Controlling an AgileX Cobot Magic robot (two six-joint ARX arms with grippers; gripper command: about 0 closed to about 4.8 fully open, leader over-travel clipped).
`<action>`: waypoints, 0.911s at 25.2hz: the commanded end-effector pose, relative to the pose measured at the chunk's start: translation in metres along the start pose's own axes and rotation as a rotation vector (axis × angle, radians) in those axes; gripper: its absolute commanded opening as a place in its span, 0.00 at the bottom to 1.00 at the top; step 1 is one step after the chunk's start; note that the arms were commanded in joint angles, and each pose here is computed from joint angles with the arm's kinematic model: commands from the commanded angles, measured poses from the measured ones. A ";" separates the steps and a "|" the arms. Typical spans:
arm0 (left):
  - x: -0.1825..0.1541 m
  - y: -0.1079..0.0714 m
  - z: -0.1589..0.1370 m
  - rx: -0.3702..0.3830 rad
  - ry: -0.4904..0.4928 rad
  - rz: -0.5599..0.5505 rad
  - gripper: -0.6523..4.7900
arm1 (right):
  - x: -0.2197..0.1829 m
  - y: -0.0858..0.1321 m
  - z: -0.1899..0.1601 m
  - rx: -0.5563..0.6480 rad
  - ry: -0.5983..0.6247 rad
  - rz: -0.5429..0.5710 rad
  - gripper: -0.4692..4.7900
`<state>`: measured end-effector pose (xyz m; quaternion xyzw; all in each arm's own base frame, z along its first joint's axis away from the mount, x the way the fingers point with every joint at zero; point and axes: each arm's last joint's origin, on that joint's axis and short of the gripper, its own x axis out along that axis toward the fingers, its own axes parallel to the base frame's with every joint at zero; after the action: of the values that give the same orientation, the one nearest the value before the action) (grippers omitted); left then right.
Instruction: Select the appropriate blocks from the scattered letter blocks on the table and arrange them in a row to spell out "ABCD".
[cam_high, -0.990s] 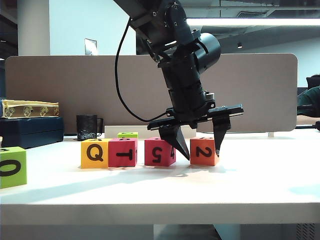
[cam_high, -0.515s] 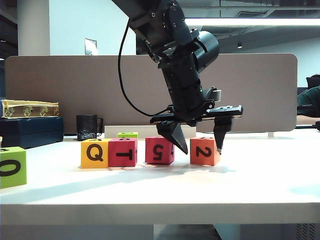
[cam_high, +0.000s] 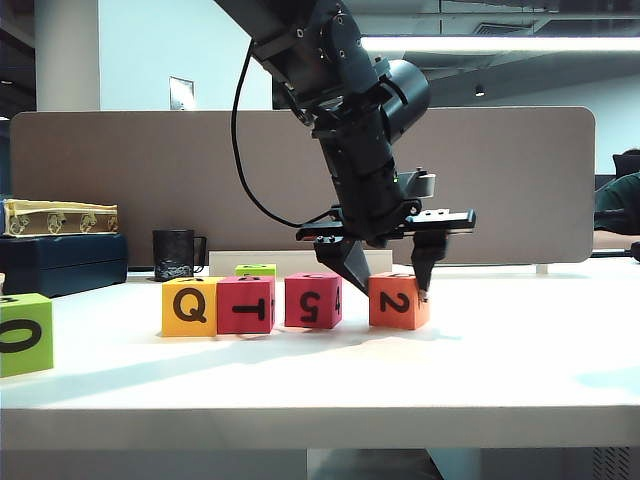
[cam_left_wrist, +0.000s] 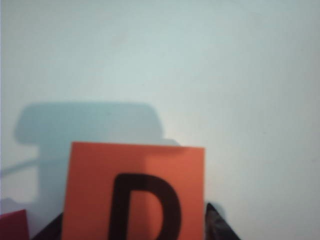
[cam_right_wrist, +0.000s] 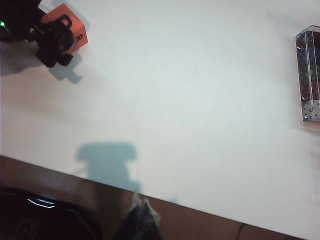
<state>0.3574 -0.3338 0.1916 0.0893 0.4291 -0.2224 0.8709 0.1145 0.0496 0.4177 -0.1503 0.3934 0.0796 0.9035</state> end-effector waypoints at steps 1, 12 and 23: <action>-0.003 -0.001 0.002 -0.001 -0.009 -0.012 0.68 | -0.001 0.000 0.002 0.011 -0.029 0.000 0.09; -0.009 0.000 -0.003 -0.041 0.054 0.001 0.66 | -0.001 0.000 0.003 0.012 -0.030 0.000 0.09; -0.029 0.001 0.008 -0.009 0.002 -0.006 0.67 | -0.001 0.000 0.002 0.011 -0.029 0.000 0.09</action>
<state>0.3498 -0.3274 0.2087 0.0782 0.4440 -0.2157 0.8661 0.1151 0.0499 0.4183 -0.1487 0.3894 0.0798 0.9055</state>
